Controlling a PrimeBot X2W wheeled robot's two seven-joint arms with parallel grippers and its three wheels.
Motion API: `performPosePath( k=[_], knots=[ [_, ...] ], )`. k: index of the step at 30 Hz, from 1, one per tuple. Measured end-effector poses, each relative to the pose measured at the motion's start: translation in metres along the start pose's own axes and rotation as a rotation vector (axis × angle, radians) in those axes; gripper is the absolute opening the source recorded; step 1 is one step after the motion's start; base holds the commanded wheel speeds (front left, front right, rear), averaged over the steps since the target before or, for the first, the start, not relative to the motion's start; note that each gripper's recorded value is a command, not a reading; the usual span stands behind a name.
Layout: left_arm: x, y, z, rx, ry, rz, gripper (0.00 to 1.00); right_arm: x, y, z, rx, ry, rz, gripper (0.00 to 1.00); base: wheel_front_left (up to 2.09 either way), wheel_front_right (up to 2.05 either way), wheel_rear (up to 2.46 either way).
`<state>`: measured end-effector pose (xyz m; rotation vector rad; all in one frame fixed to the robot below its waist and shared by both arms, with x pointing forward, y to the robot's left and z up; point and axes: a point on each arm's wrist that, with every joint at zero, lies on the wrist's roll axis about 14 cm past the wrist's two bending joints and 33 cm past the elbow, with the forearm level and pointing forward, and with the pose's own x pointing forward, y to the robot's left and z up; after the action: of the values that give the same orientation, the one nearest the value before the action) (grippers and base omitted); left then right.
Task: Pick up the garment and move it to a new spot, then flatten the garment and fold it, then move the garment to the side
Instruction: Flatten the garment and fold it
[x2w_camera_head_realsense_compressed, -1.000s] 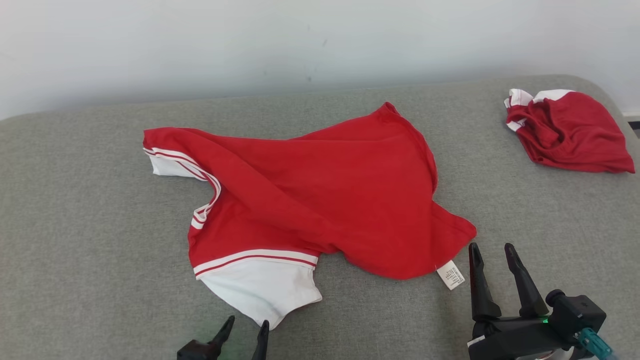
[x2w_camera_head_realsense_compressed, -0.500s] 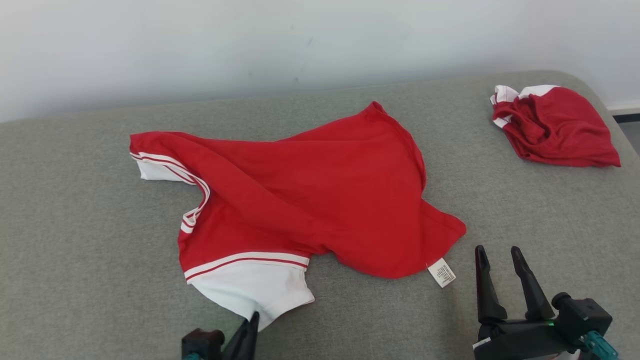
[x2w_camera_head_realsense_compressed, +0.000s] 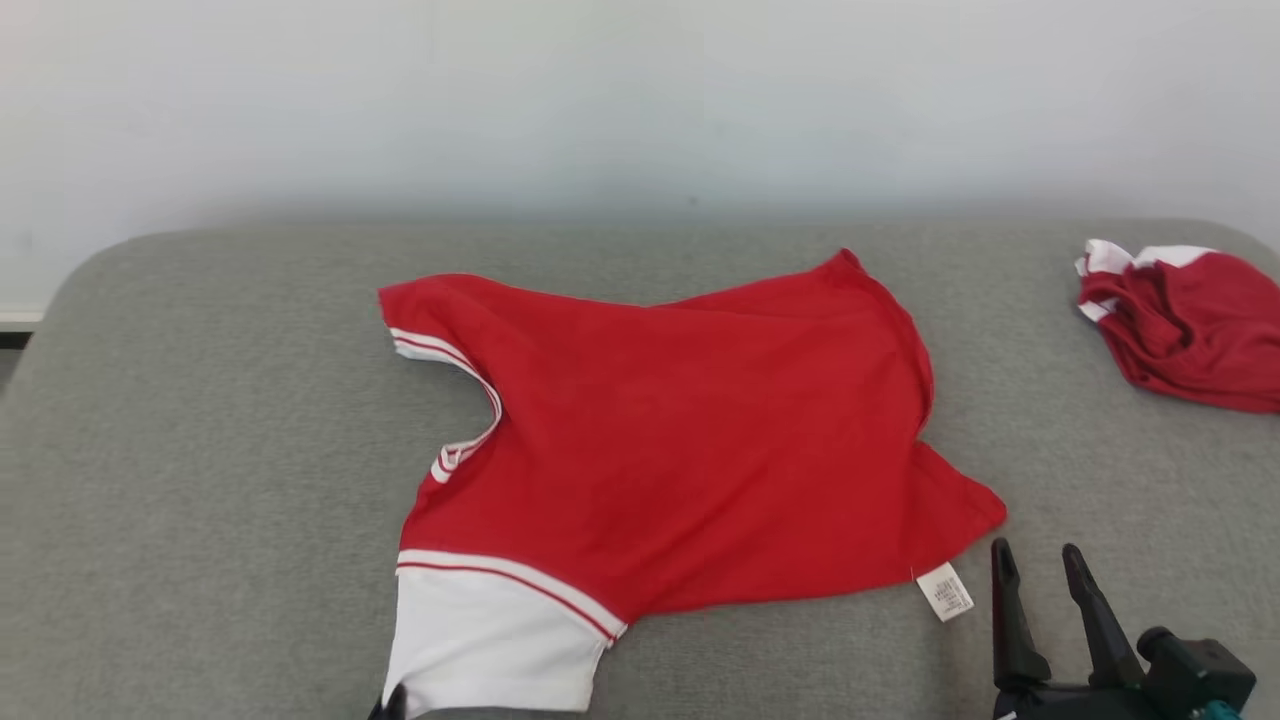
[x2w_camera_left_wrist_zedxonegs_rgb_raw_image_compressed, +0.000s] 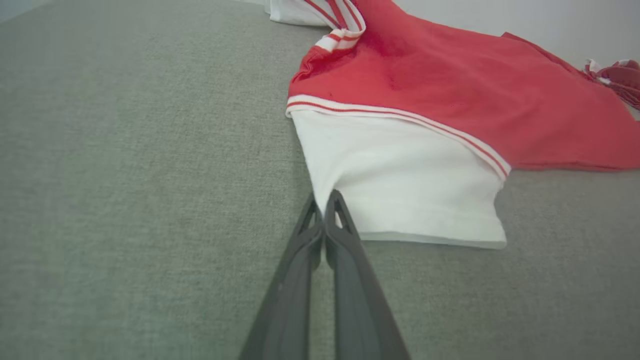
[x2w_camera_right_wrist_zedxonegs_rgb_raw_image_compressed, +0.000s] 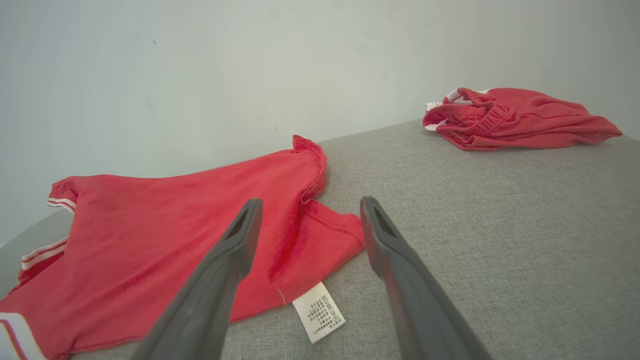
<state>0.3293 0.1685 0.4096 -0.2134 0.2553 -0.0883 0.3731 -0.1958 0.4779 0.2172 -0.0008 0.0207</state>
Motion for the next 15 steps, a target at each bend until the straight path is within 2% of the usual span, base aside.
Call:
performPosePath(
  k=[7,11,12,13,14,15],
  knots=[
    [-0.029,0.034,-0.002,-0.028,-0.004,0.121,0.0,-0.001,0.006,-0.012,-0.006,0.041,0.024,1.0,0.0,0.0,0.0],
    [-0.037,0.036,-0.003,-0.039,-0.009,0.138,0.0,-0.004,0.003,-0.016,-0.01,0.057,0.021,1.0,0.0,0.0,0.0],
    [-0.037,0.035,-0.003,-0.041,-0.01,0.136,0.37,-0.005,0.002,-0.018,-0.012,0.063,0.02,1.0,0.0,0.0,0.0],
    [-0.037,0.034,-0.003,-0.041,-0.015,0.133,0.81,-0.006,0.002,-0.019,-0.013,0.067,0.02,1.0,0.0,0.0,0.0],
    [-0.037,0.032,-0.002,-0.041,-0.022,0.132,1.0,-0.006,0.002,-0.02,-0.013,0.07,0.02,1.0,0.0,0.0,0.0],
    [-0.037,0.031,0.001,-0.049,-0.032,0.133,1.0,-0.007,0.001,-0.02,-0.014,0.073,0.02,1.0,0.0,0.0,0.0]
  ],
)
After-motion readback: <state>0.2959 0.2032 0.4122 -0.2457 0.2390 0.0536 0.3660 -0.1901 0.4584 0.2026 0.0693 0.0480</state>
